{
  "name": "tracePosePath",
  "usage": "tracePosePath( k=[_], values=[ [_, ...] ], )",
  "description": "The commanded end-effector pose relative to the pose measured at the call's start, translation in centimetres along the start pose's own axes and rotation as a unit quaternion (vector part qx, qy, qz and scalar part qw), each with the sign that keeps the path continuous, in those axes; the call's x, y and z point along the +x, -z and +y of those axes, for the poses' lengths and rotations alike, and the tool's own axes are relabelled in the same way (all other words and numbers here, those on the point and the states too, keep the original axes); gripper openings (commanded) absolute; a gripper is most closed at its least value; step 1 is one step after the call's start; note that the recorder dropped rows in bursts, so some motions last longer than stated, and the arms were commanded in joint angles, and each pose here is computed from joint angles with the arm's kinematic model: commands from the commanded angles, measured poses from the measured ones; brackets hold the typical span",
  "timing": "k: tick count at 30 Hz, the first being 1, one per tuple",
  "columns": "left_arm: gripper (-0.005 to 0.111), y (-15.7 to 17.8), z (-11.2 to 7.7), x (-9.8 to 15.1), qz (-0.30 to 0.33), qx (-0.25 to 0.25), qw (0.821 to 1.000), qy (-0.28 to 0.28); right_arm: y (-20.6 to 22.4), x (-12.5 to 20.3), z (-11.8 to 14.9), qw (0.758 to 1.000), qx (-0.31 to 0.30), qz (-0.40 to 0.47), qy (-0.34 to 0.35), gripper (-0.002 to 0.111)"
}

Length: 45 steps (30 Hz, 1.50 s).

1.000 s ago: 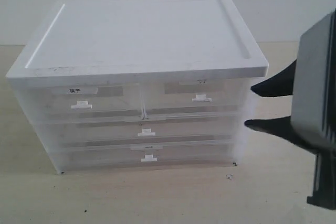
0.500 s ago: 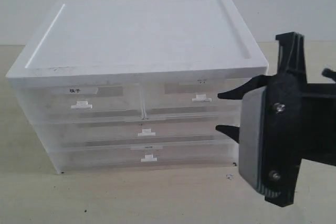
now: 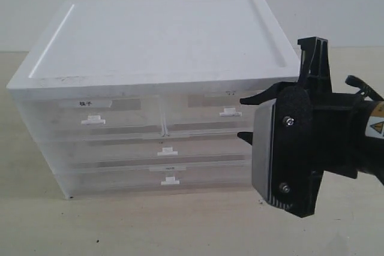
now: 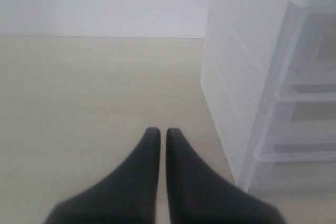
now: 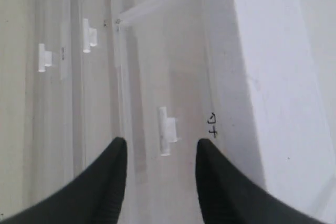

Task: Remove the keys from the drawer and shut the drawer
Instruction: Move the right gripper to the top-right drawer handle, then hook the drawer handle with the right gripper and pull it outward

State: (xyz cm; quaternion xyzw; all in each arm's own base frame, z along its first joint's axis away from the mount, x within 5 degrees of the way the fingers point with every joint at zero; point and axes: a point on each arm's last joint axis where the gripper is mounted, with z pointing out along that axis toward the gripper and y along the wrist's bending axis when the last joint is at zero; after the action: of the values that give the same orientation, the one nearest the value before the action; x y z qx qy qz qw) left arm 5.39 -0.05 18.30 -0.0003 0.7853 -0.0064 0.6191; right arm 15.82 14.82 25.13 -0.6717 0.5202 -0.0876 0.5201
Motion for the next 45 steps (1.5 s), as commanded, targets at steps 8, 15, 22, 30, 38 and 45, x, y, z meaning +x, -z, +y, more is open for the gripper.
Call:
tracePosePath(
  k=[8, 15, 22, 30, 38, 45],
  values=[
    [0.005, 0.0, 0.0, -0.2, -0.006, 0.0, 1.0, -0.002, -2.2, 0.2, 0.8, 0.999, -0.009, 0.009, 0.041, 0.038],
    [0.005, 0.0, 0.0, -0.2, -0.006, 0.0, 1.0, -0.002, -2.2, -0.3, 0.3, 0.999, 0.028, -0.003, 0.044, 0.038],
    [0.005, 0.0, 0.0, -0.2, -0.006, 0.0, 1.0, -0.002, -2.2, -0.2, 0.4, 0.999, 0.021, -0.002, 0.042, 0.038],
    [0.005, 0.0, 0.0, -0.2, -0.006, 0.0, 1.0, -0.002, -2.2, -0.2, 0.4, 0.999, 0.02, -0.002, 0.036, 0.038],
    [0.005, 0.0, 0.0, -0.2, -0.006, 0.0, 1.0, -0.002, -3.2, 0.1, 0.9, 0.999, 0.008, 0.007, 0.035, 0.038],
    [0.005, 0.0, 0.0, -0.2, -0.006, 0.0, 1.0, -0.002, -3.6, 0.1, 0.8, 0.998, 0.023, 0.008, 0.05, 0.038]
  ],
)
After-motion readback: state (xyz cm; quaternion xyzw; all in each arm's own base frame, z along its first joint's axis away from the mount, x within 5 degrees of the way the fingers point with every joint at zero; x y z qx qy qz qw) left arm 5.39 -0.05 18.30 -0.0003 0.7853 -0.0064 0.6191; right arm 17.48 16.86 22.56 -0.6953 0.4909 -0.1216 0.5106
